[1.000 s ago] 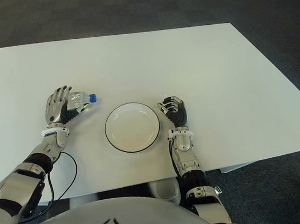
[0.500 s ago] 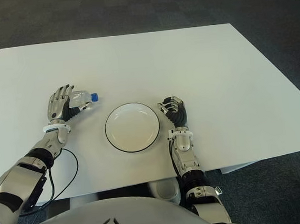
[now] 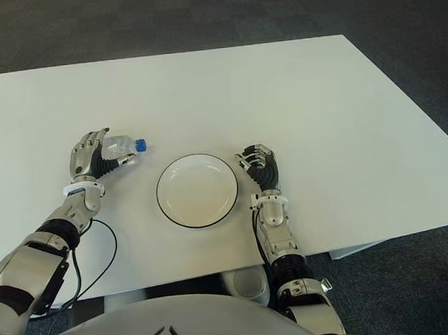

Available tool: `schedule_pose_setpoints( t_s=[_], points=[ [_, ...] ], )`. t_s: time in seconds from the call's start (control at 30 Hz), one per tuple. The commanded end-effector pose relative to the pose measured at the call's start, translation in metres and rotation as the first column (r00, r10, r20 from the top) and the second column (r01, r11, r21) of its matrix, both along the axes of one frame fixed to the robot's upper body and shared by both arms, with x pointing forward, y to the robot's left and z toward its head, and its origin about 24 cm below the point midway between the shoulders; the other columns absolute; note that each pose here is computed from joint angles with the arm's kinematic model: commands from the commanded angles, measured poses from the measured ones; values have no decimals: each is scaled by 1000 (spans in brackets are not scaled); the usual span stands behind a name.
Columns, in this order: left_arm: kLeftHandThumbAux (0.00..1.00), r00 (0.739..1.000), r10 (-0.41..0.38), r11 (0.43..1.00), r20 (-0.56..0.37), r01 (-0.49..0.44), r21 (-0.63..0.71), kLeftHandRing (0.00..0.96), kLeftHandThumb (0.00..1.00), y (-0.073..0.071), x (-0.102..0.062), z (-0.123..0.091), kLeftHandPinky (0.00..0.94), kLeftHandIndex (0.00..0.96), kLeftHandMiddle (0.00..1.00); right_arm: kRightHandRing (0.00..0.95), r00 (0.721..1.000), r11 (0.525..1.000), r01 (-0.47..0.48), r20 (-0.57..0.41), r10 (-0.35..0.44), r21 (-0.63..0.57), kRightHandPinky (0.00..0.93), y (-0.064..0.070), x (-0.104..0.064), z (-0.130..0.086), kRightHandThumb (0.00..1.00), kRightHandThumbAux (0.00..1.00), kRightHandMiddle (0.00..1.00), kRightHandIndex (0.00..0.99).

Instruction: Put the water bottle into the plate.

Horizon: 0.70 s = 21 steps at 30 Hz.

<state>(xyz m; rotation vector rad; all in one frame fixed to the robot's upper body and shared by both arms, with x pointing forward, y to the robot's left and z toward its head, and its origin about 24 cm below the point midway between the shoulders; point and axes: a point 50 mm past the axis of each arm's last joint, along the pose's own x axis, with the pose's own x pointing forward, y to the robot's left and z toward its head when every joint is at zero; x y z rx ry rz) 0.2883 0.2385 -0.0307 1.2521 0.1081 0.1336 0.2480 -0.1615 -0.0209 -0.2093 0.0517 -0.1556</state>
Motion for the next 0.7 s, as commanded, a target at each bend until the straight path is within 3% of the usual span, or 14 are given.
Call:
schedule_pose_setpoints(
  t_s=[0.03, 0.2, 0.4, 0.7],
  points=[
    [643, 974, 7, 1000, -225, -4, 10, 521, 814, 0, -29, -35, 524, 412, 454, 508, 997, 1000, 7, -78, -7, -5, 523, -1, -8, -13, 702, 732, 483, 422],
    [664, 971, 8, 999, -240, 2, 43, 676, 840, 0, -29, -35, 687, 400, 503, 504, 997, 1000, 5, -75, -6, -5, 511, -1, -8, -13, 702, 731, 480, 422],
    [669, 978, 17, 999, -209, -8, 42, 780, 847, -3, -31, -35, 819, 393, 529, 505, 997, 1000, 5, -75, -5, -2, 524, -1, -8, -12, 701, 732, 483, 422],
    [671, 988, 28, 1000, -153, -27, 11, 841, 850, -6, -30, -32, 851, 392, 540, 504, 997, 1000, 6, -83, -6, -4, 516, -1, -8, -12, 701, 732, 486, 422]
  ],
)
